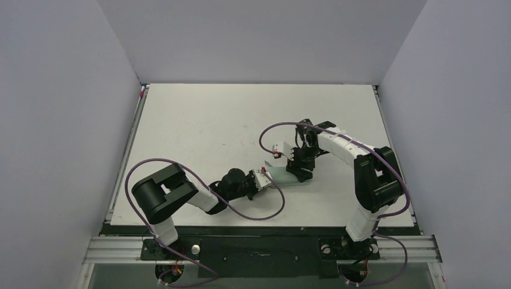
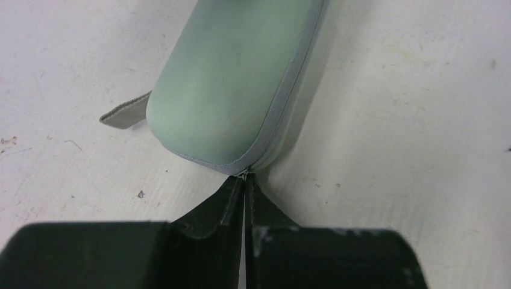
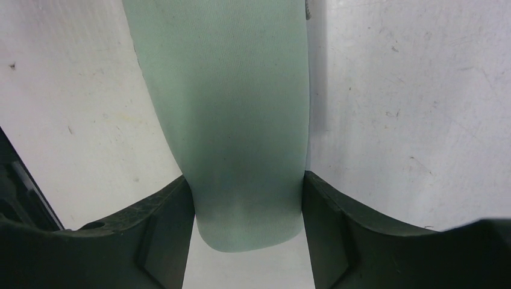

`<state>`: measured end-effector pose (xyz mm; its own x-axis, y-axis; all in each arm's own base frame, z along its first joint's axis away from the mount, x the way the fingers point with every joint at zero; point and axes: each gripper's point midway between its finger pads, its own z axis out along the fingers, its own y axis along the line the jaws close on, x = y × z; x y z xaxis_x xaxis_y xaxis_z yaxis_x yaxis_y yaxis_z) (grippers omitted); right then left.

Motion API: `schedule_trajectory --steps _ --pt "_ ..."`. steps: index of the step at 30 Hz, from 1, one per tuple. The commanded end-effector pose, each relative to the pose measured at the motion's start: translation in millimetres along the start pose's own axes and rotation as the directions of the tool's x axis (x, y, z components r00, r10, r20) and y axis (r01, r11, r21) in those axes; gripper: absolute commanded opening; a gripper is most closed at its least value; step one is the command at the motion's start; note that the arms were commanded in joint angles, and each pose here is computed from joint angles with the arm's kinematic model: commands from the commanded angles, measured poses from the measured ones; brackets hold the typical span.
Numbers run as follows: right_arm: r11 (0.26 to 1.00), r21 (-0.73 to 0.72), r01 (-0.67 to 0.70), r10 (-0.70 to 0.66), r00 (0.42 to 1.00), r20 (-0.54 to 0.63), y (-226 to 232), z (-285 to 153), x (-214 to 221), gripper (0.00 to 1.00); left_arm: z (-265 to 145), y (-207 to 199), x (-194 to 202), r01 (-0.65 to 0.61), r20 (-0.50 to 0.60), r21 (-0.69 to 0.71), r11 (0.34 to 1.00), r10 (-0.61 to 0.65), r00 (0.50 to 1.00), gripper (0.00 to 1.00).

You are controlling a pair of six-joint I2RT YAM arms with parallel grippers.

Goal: Open the umbrella

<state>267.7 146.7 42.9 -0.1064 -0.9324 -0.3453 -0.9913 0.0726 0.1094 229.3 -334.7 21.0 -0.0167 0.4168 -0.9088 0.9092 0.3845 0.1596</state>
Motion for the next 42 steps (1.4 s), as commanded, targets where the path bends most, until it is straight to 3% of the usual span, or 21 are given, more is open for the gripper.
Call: schedule_trajectory --steps 1,10,17,21,24,28,32,37,41,42 --pt "0.982 0.032 -0.188 0.182 0.976 0.12 -6.8 7.9 -29.4 0.19 13.9 -20.8 0.2 0.064 -0.029 0.042 0.997 -0.063 0.998 0.0" --pt "0.882 0.029 -0.47 0.457 0.869 0.187 -3.5 19.1 -47.8 0.17 26.8 -22.2 -12.5 0.062 -0.001 0.052 0.997 -0.062 0.998 0.0" --pt "0.819 0.241 -0.521 0.462 0.847 0.262 -23.3 19.2 -47.2 0.11 24.4 -35.1 -30.2 0.103 0.012 0.122 0.987 -0.105 0.994 0.0" --pt "0.749 0.295 -0.593 0.525 0.803 0.28 -29.9 21.4 -40.0 0.08 18.9 -39.7 -26.3 0.133 -0.007 0.135 0.982 -0.134 0.991 0.0" --pt "0.726 0.268 -0.634 0.564 0.771 0.295 -25.8 24.6 -42.1 0.08 16.7 -43.4 -22.2 0.165 -0.02 0.143 0.976 -0.164 0.986 0.0" --pt "0.732 0.273 -0.624 0.55 0.778 0.304 -22.9 23.4 -43.3 0.08 9.7 -47.9 -22.9 0.204 -0.014 0.178 0.963 -0.205 0.979 0.0" --pt "0.735 0.274 -0.621 0.551 0.781 0.294 -19.1 22.3 -39.7 0.08 -2.5 -49.3 -13.7 0.14 -0.022 0.19 0.972 -0.139 0.99 0.0" --pt "0.729 0.188 -0.658 0.575 0.738 0.354 -13.8 22.0 -57.7 0.08 -2.7 -51.1 -6.7 0.121 -0.035 0.195 0.973 -0.116 0.993 0.0" --pt "0.73 0.116 -0.674 0.582 0.701 0.413 -12.6 19.3 -76.8 0.16 6.1 -54.1 -9.7 0.108 -0.034 0.204 0.973 -0.103 0.994 0.0" --pt "0.729 0.096 -0.677 0.587 0.692 0.421 -10.8 18.5 -80.5 0.22 8.0 -56.3 -6.2 0.108 -0.045 0.21 0.972 -0.101 0.994 0.0"
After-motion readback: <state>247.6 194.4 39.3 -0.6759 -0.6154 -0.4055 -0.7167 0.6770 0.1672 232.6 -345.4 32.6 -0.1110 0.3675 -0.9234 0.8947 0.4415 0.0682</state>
